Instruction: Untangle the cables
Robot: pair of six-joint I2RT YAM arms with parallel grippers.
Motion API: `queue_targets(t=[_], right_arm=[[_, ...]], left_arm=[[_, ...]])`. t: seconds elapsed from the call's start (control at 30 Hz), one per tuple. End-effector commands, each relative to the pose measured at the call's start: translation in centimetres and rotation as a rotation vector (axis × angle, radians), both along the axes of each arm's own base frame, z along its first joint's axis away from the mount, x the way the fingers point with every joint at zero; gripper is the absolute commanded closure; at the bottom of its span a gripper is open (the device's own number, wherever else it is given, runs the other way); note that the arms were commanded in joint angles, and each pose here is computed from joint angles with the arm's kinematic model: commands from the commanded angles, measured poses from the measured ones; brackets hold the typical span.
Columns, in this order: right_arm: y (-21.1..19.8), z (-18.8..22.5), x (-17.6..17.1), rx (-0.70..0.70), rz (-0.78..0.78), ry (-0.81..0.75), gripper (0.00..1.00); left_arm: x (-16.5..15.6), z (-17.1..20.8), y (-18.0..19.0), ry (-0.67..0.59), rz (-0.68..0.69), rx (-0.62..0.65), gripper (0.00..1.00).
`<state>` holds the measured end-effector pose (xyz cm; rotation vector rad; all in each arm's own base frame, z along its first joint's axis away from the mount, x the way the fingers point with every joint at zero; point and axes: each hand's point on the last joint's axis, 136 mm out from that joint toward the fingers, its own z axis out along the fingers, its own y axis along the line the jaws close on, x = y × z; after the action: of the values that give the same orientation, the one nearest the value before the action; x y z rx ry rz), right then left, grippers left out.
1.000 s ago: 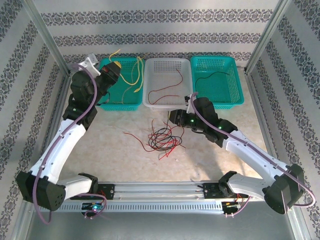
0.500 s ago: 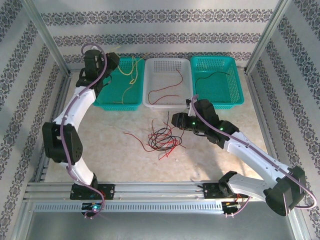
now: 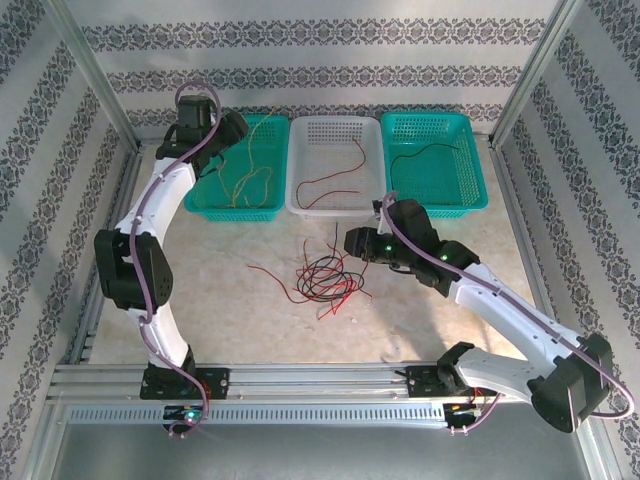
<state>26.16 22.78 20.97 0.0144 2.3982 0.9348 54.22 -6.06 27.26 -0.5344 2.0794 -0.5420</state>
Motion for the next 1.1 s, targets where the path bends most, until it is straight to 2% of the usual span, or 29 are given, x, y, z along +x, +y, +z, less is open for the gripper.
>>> queue_targets(t=[0.0,0.17,0.33,0.5,0.6,0.7,0.93,1.07], right_arm=[[1.1,0.1,0.5,-0.034,0.027,-0.008,0.57],[4.3,-2.8,-0.3,-0.115,0.13,0.064,0.44],[6.9,-6.1,-1.0,-0.24,0.218,0.114,0.44],[4.9,-7.9,1.1,-0.388,0.106,0.147,0.47],[3.6,-8.5,2.0,-0.451,0.067,0.152,0.5],[1.2,-9.8,1.3,-0.575,0.045,0.206,0.53],[-2.9,-11.5,-2.3,-0.579,0.025,0.289,0.47],[-4.9,-13.3,-4.0,-0.586,0.001,0.373,0.49]], left_arm=[[-4.0,0.2,-1.5,0.05,-0.084,-0.01,0.42],[-10.4,-1.2,-4.5,0.064,-0.213,-0.065,0.43],[-16.5,-2.8,-5.0,0.078,-0.255,-0.093,0.42],[-20.9,-4.9,-5.2,0.122,-0.281,-0.121,0.44],[-22.2,-6.0,-5.5,0.14,-0.277,-0.158,0.46],[-22.8,-6.7,-6.4,0.15,-0.294,-0.187,0.47],[-23.0,-7.1,-9.8,0.16,-0.405,-0.136,0.48],[-22.4,-7.4,-11.2,0.177,-0.425,-0.128,0.5]])
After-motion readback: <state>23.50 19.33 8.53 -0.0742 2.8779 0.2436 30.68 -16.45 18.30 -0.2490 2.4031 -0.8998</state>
